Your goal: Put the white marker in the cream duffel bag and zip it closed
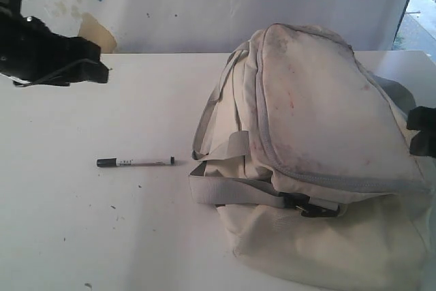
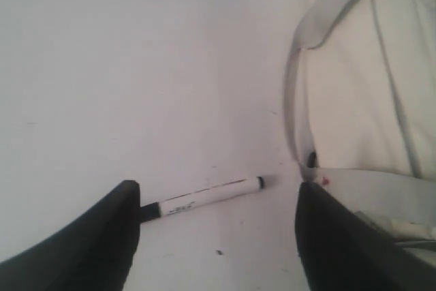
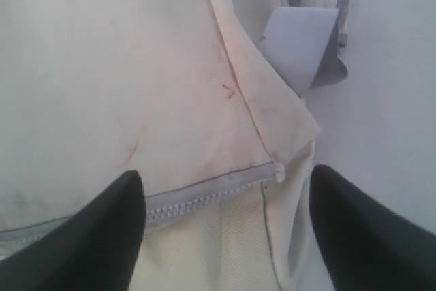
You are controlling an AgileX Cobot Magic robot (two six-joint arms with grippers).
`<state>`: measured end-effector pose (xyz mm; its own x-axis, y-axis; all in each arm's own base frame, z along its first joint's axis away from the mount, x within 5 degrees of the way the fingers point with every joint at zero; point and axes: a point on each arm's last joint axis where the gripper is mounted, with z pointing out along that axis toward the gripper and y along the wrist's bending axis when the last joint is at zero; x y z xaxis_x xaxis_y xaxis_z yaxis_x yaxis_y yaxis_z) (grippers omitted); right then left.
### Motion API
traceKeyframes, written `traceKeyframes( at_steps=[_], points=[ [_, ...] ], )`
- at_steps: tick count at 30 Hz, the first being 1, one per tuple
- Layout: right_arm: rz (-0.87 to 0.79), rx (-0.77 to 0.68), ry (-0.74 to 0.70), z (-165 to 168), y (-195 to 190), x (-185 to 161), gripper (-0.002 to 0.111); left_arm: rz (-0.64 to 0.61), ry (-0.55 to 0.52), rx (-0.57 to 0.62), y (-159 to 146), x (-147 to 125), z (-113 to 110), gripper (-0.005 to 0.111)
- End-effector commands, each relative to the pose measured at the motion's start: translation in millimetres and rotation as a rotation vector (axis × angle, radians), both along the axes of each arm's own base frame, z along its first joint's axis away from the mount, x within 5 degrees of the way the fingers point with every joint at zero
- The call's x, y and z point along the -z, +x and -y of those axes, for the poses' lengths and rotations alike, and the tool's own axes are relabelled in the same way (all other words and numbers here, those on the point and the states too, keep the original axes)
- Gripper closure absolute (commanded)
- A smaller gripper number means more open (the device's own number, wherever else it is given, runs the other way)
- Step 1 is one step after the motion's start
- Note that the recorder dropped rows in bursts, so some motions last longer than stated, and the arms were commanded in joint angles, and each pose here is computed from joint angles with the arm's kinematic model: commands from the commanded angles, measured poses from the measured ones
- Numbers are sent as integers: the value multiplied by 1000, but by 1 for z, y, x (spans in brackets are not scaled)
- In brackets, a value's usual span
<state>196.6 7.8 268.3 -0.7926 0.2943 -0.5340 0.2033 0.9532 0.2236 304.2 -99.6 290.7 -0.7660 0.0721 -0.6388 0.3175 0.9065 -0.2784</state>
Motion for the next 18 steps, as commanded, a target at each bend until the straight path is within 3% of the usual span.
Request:
traceKeyframes(
  at_steps=[1,4,11,18],
  points=[
    [-20,51,3,10,6,4,46,-53,-113,99,21,3,21,36],
    [-54,87,39,14,10,10,46,-71,-171,133,36,2,31,36],
    [-26,57,174,6,26,13,46,-109,-306,143,66,6,48,21],
    [-16,28,213,3,44,15,46,-125,-330,174,75,26,81,20]
  ],
)
